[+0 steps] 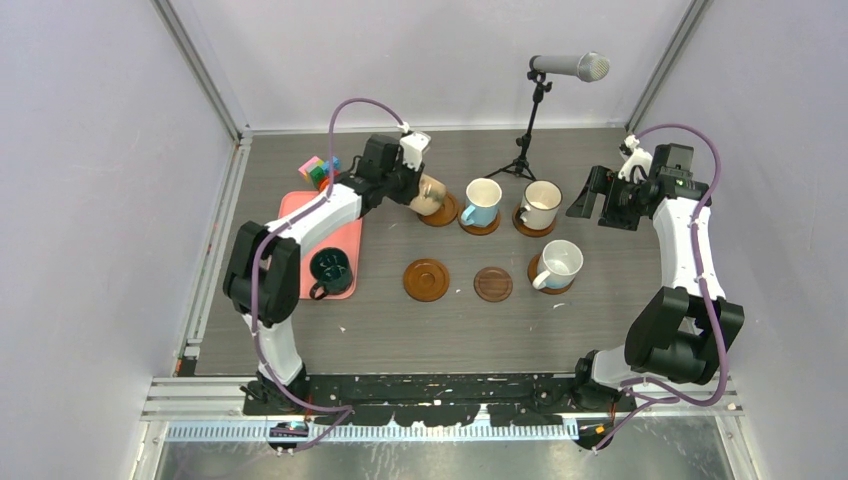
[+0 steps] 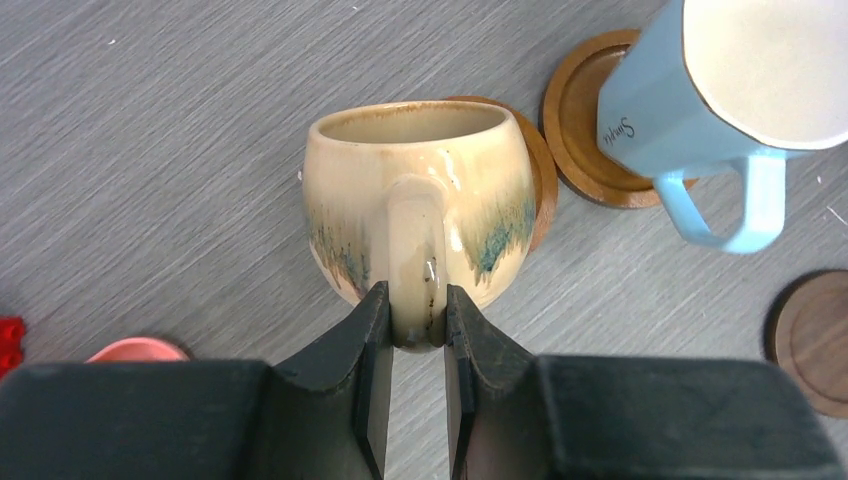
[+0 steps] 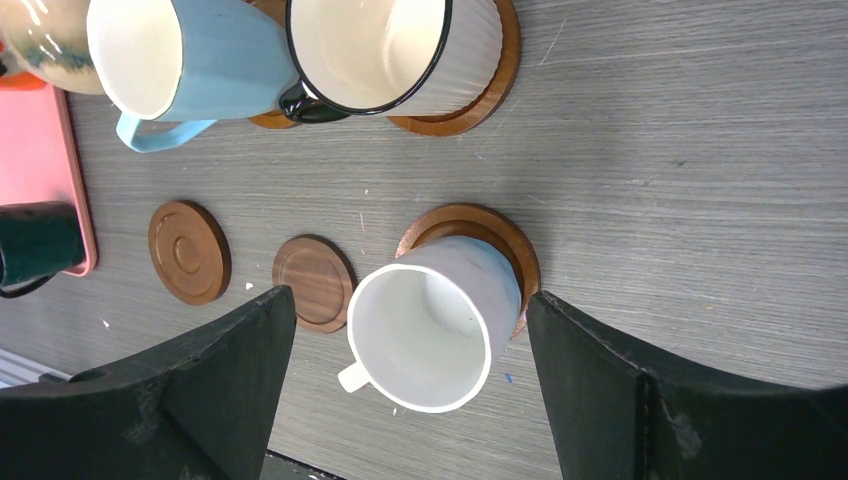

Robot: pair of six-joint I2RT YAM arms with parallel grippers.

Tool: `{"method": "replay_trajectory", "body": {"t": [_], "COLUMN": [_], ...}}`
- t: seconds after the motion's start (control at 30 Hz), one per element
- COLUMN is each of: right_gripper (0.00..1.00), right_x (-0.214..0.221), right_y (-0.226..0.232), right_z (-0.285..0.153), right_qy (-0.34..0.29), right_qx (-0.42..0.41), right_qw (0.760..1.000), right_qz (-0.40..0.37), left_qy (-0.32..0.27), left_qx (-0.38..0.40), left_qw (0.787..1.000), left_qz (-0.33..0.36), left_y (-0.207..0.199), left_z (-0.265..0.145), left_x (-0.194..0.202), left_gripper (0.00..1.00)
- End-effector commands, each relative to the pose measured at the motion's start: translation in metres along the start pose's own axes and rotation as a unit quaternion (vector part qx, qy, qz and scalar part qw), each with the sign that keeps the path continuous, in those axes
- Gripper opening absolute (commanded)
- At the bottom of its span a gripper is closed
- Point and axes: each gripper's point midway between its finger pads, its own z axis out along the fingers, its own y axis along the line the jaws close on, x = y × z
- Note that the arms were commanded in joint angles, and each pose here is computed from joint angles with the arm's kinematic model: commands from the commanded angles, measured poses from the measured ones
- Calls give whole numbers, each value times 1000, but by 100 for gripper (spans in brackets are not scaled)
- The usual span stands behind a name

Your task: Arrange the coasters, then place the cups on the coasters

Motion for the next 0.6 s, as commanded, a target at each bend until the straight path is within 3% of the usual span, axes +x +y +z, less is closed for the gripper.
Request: {"method": "replay_trajectory", "body": {"t": [0.0,0.1,0.33,0.57], "right_gripper": [90,90,90,90], "right_x": [-9,-8,-9,-10], "right_y": [2,2,1,4], "right_z": [-7,-6,-9,-11], "right_qy": [-23,-21,-25,-27], "right_qx": [2,3,8,4], "right_qw": [1000,1000,999,999], "right_qz": [-13,-13,-20,-19], "left_qy": [-125,-134,-92,12], "left_qx": [-3,10,22,28], "left_qw": [992,991,995,999], "left_qz": [1,2,13,22], "left_y": [4,-1,-8,-12], "left_z": [3,12,7,7], "left_x": [-76,-74,-33,32], "left_gripper": [0,0,0,6]}}
